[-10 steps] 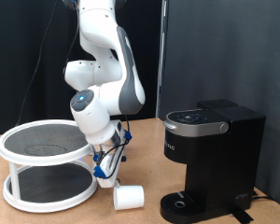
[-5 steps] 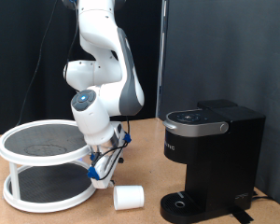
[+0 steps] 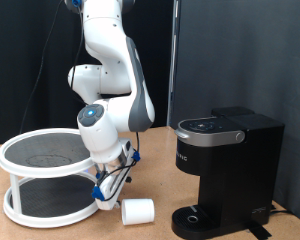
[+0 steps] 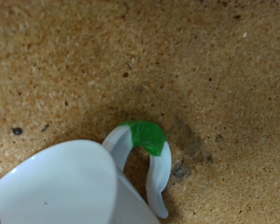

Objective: Make a cup of coffee with the keurig machine

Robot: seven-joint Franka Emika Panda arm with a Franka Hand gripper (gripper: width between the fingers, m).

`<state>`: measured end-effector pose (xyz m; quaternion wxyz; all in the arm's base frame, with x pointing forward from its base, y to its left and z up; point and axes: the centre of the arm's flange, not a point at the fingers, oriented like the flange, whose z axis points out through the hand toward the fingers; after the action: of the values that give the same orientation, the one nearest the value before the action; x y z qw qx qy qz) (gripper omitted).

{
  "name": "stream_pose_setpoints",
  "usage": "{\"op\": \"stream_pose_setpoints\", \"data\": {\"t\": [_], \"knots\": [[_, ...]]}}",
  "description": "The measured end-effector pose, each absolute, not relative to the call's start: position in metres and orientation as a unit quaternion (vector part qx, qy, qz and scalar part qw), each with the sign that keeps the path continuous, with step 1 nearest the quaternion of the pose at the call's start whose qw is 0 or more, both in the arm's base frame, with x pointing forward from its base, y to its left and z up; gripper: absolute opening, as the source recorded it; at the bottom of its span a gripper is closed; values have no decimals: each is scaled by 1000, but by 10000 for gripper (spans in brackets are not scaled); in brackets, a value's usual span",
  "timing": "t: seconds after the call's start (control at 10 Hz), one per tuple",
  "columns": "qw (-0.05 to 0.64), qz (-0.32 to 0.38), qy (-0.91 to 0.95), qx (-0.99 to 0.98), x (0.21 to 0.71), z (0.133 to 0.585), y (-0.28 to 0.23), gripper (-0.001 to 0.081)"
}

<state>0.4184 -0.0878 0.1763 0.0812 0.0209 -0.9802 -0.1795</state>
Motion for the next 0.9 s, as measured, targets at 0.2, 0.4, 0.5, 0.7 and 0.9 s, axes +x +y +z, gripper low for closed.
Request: {"op": "stream_pose_setpoints", "data": {"t": [0.2, 0.4, 0.5, 0.7, 0.9], "knots": [[76, -188, -979, 35, 423, 171, -84, 734], [66, -199, -977, 46, 429, 170, -80, 734], [63, -203, -976, 49, 431, 169, -79, 734], [60, -207, -975, 52, 435, 169, -76, 734], [58, -209, -975, 53, 436, 170, -74, 734]]}}
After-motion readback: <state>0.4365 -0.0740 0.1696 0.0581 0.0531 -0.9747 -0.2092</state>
